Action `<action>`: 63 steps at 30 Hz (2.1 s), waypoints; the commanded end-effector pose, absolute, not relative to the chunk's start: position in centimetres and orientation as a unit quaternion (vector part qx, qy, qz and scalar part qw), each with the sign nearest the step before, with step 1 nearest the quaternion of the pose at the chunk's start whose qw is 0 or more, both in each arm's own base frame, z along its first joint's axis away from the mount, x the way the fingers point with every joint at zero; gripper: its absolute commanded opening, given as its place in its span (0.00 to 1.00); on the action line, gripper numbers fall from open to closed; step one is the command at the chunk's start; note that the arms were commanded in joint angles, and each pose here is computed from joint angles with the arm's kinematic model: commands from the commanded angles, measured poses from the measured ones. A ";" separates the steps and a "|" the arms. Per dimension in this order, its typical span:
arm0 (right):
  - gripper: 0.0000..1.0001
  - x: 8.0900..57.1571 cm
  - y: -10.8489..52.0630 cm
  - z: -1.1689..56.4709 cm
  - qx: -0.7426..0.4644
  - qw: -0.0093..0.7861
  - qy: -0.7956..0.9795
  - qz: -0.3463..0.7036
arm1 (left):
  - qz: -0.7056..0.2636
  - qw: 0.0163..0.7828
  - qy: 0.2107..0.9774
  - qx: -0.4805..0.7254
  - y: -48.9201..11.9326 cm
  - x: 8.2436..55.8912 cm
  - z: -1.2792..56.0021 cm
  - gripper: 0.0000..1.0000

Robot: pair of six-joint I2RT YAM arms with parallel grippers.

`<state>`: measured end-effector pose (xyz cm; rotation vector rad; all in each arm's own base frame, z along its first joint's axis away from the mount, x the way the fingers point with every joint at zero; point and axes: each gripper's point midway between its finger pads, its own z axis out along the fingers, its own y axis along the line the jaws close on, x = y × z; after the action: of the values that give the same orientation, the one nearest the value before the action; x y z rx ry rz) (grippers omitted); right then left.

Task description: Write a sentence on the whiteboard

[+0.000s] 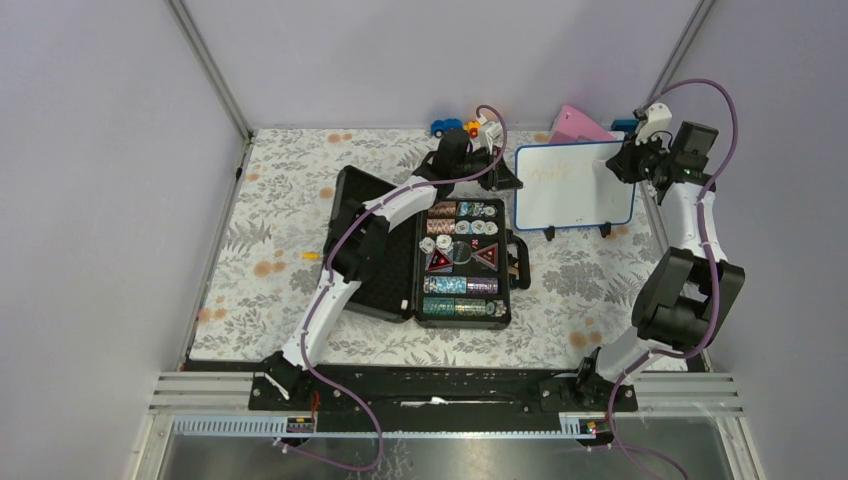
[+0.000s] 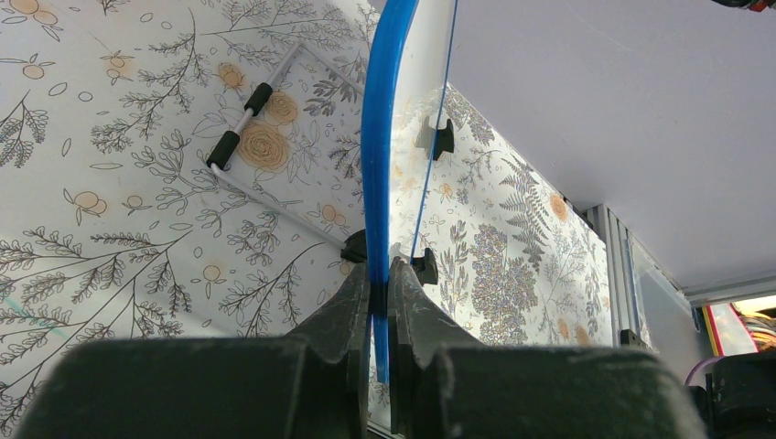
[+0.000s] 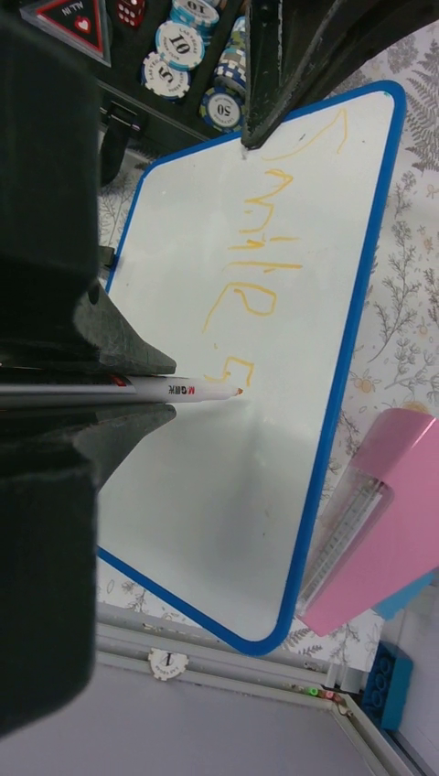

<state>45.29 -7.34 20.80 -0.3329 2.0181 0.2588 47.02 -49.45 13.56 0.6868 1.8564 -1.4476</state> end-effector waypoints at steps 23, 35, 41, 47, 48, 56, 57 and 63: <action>0.00 48.0 -8.4 20.8 -0.141 0.529 0.831 0.096 | -0.548 0.351 0.711 0.267 -49.7 47.4 13.1 0.00; 0.00 46.2 -7.9 19.0 -0.148 0.513 0.840 0.096 | -0.547 0.351 0.712 0.264 -49.7 47.5 12.9 0.00; 0.00 44.8 -7.6 18.0 -0.152 0.504 0.845 0.092 | -0.546 0.353 0.713 0.264 -49.7 47.6 13.0 0.00; 0.00 44.2 -7.6 18.0 -0.153 0.505 0.845 0.088 | -0.545 0.353 0.713 0.264 -49.7 47.6 13.0 0.00; 0.00 44.3 -7.6 18.3 -0.152 0.508 0.844 0.088 | -0.545 0.353 0.713 0.264 -49.7 47.6 13.0 0.00; 0.00 45.0 -7.8 21.4 -0.149 0.535 0.827 0.088 | -0.546 0.353 0.712 0.264 -49.7 47.6 13.0 0.00; 0.00 45.0 -7.8 21.6 -0.148 0.536 0.826 0.088 | -0.546 0.352 0.713 0.263 -49.7 47.6 12.9 0.00; 0.00 45.7 -8.1 21.3 -0.145 0.534 0.828 0.088 | -0.547 0.353 0.712 0.263 -49.7 47.6 13.0 0.00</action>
<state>44.53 -7.57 18.06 -0.3308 2.0542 0.2541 47.08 -49.45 13.59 0.6742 1.8623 -1.4499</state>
